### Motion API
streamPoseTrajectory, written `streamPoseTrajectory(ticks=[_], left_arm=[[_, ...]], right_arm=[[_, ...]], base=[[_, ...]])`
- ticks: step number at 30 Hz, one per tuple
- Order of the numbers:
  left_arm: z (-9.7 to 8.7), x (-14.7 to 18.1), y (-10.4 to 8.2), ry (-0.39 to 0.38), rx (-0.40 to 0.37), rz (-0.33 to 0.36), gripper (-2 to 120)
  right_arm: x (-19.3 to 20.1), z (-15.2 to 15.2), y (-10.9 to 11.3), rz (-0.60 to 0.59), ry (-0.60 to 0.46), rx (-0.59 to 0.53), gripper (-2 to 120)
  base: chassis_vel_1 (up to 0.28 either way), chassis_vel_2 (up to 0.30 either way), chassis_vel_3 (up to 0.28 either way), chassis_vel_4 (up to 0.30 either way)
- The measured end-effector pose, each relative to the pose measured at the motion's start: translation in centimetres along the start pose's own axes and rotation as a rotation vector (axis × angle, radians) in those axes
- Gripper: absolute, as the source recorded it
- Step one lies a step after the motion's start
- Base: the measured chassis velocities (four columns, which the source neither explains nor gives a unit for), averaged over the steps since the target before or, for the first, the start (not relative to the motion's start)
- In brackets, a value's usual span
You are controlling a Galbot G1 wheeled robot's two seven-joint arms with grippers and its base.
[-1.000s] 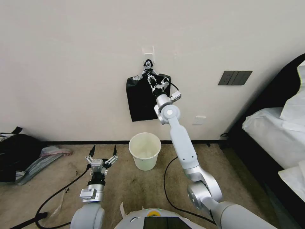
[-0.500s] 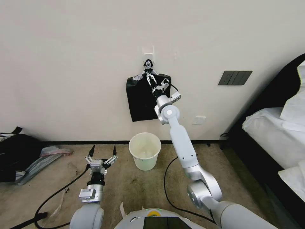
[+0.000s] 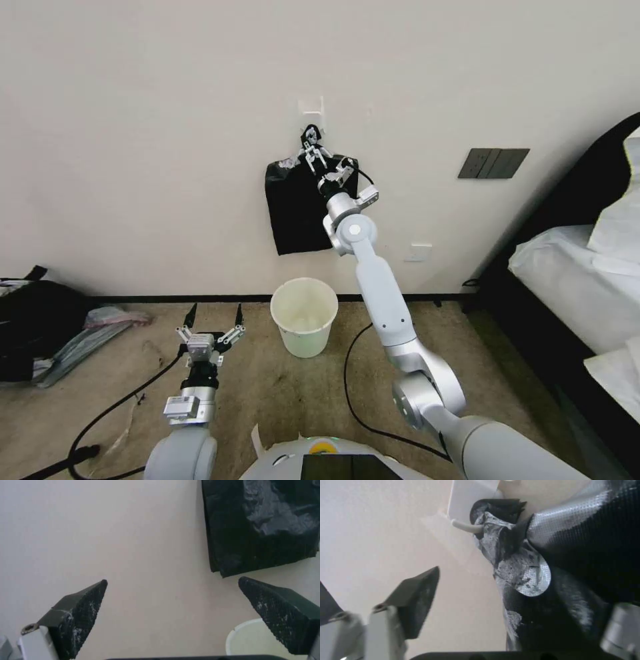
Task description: Place a trash bag onto the trash bin.
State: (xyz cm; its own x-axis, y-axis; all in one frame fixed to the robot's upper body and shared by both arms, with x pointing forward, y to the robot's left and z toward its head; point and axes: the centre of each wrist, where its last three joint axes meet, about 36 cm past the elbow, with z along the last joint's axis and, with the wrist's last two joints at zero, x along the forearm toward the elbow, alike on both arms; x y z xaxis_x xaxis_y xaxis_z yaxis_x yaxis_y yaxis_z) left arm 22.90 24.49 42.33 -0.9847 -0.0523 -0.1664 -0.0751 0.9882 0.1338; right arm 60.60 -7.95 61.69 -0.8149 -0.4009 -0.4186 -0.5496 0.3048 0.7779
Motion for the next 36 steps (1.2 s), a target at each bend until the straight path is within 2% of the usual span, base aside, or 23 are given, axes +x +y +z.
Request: streamPoseTrajectory(ticks=[1,2,6,8,10,11,14,15,18,19,22,30,36], left_arm=[[0.0,0.0,-0.1,-0.001,0.002,0.000,100],[0.0,0.0,-0.1,-0.001,0.002,0.000,100],[-0.1,-0.1,-0.1,-0.005,0.005,0.001,100],[-0.1,-0.1,-0.1,-0.006,0.005,0.001,100],[-0.3,-0.1,-0.2,-0.008,0.008,0.001,100],[-0.3,-0.1,-0.2,-0.008,0.008,0.001,100],[-0.5,0.0,-0.1,-0.011,0.009,0.000,100],[-0.5,0.0,-0.1,-0.011,0.009,0.000,100],[-0.5,0.0,-0.1,-0.011,0.008,-0.001,100],[-0.5,0.0,-0.1,-0.011,0.008,-0.001,100],[-0.5,0.0,-0.1,-0.009,0.008,-0.001,100],[-0.5,0.0,-0.1,-0.009,0.009,-0.003,100],[-0.2,0.0,-0.5,-0.005,0.020,0.006,100]], right_arm=[[-0.1,0.0,0.1,-0.002,0.000,0.000,77],[-0.1,0.0,0.1,-0.002,0.000,0.000,77],[-0.3,0.0,0.2,-0.004,0.004,0.000,59],[-0.4,0.0,0.2,-0.003,0.004,-0.001,55],[-0.4,0.0,0.1,0.001,0.005,-0.002,45],[-0.4,0.0,0.1,0.001,0.005,-0.002,45],[-0.4,0.0,0.0,0.004,0.006,-0.002,30],[-0.4,0.0,0.0,0.004,0.006,-0.002,30],[-0.4,0.0,0.0,0.004,0.006,-0.003,17],[-0.4,0.0,0.0,0.004,0.006,-0.003,17],[-0.4,0.0,0.0,0.005,0.004,-0.003,2],[0.2,0.3,0.4,0.009,0.006,0.005,0],[3.2,3.1,2.0,-0.023,0.044,0.062,0]], base=[[0.000,0.000,0.000,0.000],[0.000,0.000,0.000,0.000],[0.000,0.000,0.000,0.000],[0.000,0.000,0.000,0.000],[0.000,0.000,0.000,0.000],[0.000,0.000,0.000,0.000],[0.000,0.000,0.000,0.000],[0.000,0.000,0.000,0.000],[0.000,0.000,0.000,0.000],[0.000,0.000,0.000,0.000],[0.000,0.000,0.000,0.000],[0.000,0.000,0.000,0.000],[0.000,0.000,0.000,0.000]])
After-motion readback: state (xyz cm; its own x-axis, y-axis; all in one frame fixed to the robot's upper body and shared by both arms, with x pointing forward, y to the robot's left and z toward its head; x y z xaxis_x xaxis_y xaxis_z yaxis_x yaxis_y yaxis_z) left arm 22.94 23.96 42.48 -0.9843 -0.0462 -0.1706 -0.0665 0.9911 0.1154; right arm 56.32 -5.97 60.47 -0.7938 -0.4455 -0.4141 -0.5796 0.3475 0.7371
